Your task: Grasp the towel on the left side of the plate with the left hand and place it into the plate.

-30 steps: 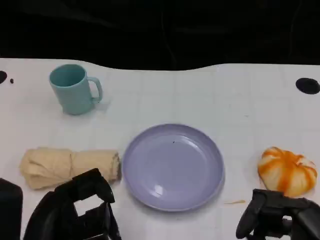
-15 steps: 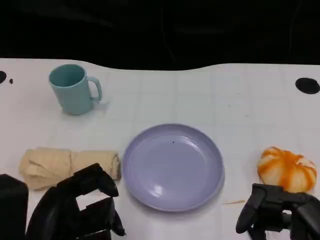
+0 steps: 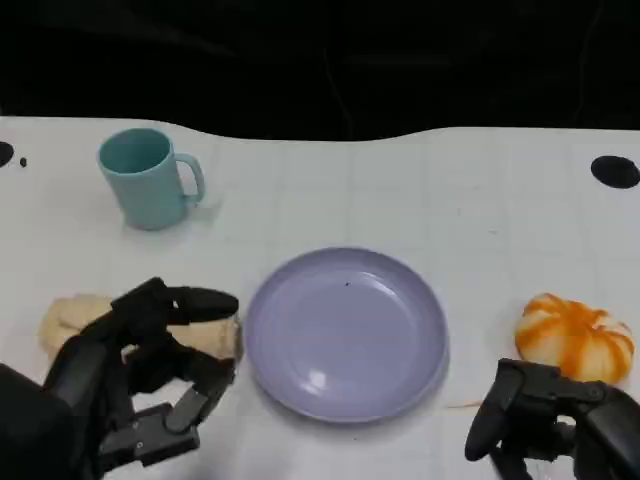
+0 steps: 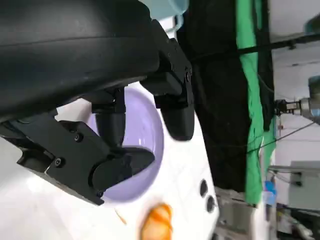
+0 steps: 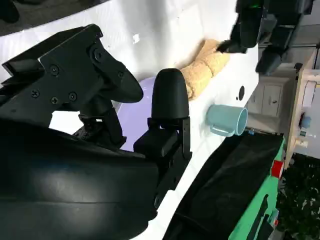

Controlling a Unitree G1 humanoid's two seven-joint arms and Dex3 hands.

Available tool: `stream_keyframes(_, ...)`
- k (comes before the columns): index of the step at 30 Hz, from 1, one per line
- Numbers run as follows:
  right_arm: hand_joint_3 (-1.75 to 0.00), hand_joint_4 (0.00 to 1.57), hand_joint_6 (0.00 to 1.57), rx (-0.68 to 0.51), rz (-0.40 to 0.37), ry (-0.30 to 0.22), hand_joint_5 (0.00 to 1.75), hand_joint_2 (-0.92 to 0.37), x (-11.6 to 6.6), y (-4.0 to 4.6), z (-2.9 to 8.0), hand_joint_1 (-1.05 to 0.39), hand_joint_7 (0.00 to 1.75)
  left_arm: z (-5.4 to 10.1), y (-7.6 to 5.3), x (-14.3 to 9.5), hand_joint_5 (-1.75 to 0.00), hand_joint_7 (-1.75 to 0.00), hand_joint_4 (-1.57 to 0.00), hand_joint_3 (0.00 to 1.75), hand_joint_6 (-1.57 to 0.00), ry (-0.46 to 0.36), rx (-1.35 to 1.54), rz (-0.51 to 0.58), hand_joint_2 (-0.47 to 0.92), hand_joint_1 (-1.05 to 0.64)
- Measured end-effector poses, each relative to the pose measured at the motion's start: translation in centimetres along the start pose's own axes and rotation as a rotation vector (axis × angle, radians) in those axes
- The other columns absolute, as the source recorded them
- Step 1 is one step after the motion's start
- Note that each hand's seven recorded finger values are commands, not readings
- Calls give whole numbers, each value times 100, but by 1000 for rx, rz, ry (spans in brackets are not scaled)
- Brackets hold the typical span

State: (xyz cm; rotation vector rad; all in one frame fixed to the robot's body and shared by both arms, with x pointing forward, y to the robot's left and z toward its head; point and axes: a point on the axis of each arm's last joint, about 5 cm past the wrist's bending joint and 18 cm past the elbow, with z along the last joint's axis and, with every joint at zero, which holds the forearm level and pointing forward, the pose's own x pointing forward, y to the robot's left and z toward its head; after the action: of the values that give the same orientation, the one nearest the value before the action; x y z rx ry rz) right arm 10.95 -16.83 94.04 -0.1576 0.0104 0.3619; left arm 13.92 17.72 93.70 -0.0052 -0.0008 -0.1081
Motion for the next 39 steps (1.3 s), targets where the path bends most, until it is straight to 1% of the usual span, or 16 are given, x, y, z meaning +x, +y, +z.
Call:
stream_keyframes(1, -124, 75, 61, 0, 0, -1, 175, -54, 1, 2, 8, 3, 152, 10, 12, 11, -88, -35, -39, 21, -42, -13, 43, 0, 92, -37)
stream_keyframes(2, -124, 75, 61, 1, 1, -1, 175, -54, 3, 4, 15, 3, 152, 23, 34, 22, -81, -28, -33, 18, -38, -18, 104, -9, 92, -40)
stream_keyframes(6, -123, 74, 60, 4, -1, 5, 175, -54, 8, 2, 17, 3, 152, 137, 150, 96, -71, -17, -21, 12, -32, -35, 413, -45, 92, -43)
stream_keyframes(7, -123, 74, 60, 5, -1, 9, 175, -54, 8, 1, 16, 3, 152, 169, 169, 116, -71, -16, -21, 9, -32, -40, 482, -58, 92, -42)
stream_keyframes(12, -121, 75, 60, 11, -1, 10, 175, -54, 12, -1, 17, 2, 152, 320, 229, 216, -55, -6, -17, 2, -32, -64, 903, -100, 92, -51)
stream_keyframes(14, -120, 75, 60, 10, -1, 8, 175, -54, 13, -2, 22, 2, 152, 351, 227, 270, -53, -5, -18, 1, -33, -57, 1035, -118, 91, -54)
stream_keyframes(16, -120, 76, 61, 9, -2, 6, 175, -55, 13, -2, 30, 3, 151, 357, 219, 343, -47, -2, -21, 0, -33, -33, 1157, -135, 90, -56)
stream_keyframes(20, -119, 76, 61, 13, -5, 9, 175, -56, 9, 1, 34, 2, 151, 328, 202, 494, -39, 0, -25, 0, -32, 34, 1299, -157, 89, -58)
stream_keyframes(23, -119, 76, 61, 14, -6, 10, 175, -56, 6, 3, 35, 2, 151, 303, 187, 604, -27, 0, -32, 0, -33, 76, 1375, -183, 87, -58)
stream_keyframes(25, -119, 76, 61, 16, -6, 12, 175, -55, 5, 4, 34, 1, 151, 278, 188, 676, -20, 0, -33, 0, -32, 111, 1415, -197, 87, -58)
stream_keyframes(27, -118, 77, 61, 18, -6, 14, 175, -55, 3, 5, 33, 1, 151, 256, 191, 749, -17, 0, -35, 0, -32, 146, 1443, -205, 87, -57)
stream_keyframes(29, -118, 77, 61, 19, -7, 16, 175, -55, 0, 7, 33, 1, 151, 205, 195, 818, -15, -1, -37, 0, -33, 181, 1468, -213, 87, -56)
stream_keyframes(31, -118, 76, 61, 19, -5, 15, 175, -55, 1, 9, 33, 1, 151, 122, 194, 886, -14, -1, -38, 0, -33, 224, 1465, -230, 86, -56)
stream_keyframes(34, -118, 75, 61, 18, -3, 16, 175, -54, -1, 14, 36, 1, 151, -10, 187, 966, -12, -1, -40, 0, -34, 263, 1466, -258, 86, -55)
stream_keyframes(37, -117, 75, 61, 17, -2, 15, 175, -54, -2, 17, 37, 1, 150, -65, 180, 1002, -10, 0, -41, 0, -34, 274, 1464, -268, 86, -56)
stream_keyframes(39, -117, 74, 61, 17, -2, 17, 175, -55, -5, 18, 37, 1, 150, -106, 165, 1082, -10, -1, -43, 0, -35, 270, 1474, -265, 87, -56)
